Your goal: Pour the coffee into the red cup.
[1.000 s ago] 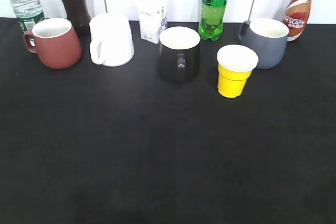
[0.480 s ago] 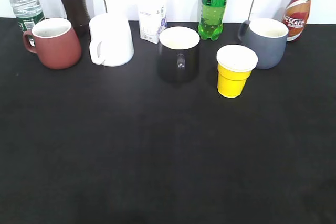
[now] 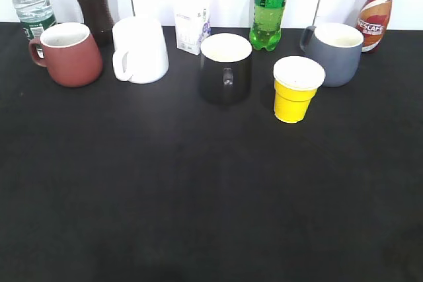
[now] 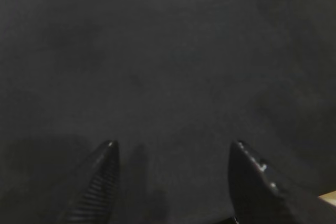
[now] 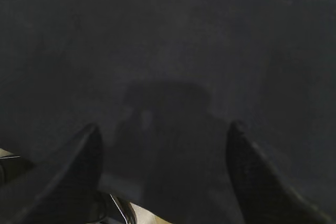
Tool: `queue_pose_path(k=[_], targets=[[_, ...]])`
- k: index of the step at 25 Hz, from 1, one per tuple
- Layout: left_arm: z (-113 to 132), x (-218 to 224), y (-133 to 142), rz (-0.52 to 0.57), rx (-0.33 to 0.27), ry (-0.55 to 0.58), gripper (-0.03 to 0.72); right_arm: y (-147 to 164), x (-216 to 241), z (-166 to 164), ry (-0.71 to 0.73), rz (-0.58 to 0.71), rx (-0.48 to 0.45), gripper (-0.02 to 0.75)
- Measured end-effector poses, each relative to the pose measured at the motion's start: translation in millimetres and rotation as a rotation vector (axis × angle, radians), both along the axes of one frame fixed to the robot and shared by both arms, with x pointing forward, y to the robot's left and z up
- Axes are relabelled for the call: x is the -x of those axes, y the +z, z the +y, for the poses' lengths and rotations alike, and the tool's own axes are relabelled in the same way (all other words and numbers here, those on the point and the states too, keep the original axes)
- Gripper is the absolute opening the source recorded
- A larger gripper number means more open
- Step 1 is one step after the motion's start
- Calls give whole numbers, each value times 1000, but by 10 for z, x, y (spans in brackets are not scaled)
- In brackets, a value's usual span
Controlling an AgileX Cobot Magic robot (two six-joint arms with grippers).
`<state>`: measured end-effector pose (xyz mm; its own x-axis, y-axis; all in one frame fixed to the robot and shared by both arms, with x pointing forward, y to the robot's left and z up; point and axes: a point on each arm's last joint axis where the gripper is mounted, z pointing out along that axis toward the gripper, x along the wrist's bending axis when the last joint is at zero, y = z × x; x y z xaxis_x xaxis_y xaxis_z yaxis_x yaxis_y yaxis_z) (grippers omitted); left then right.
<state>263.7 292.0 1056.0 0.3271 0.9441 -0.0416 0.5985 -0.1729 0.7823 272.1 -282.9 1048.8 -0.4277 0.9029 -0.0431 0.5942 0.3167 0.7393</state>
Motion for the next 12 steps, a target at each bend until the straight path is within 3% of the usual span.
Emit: queue_pose_path(k=[5, 9, 12], targets=[[15, 1, 1, -5, -4, 37, 494, 4, 13, -8, -8, -11, -4, 571], [88, 84, 14, -62, 8, 298, 497, 30, 111, -98, -225, -94, -24, 571], [99, 281, 22, -184, 27, 390, 497, 48, 337, -130, -326, -243, -49, 571]])
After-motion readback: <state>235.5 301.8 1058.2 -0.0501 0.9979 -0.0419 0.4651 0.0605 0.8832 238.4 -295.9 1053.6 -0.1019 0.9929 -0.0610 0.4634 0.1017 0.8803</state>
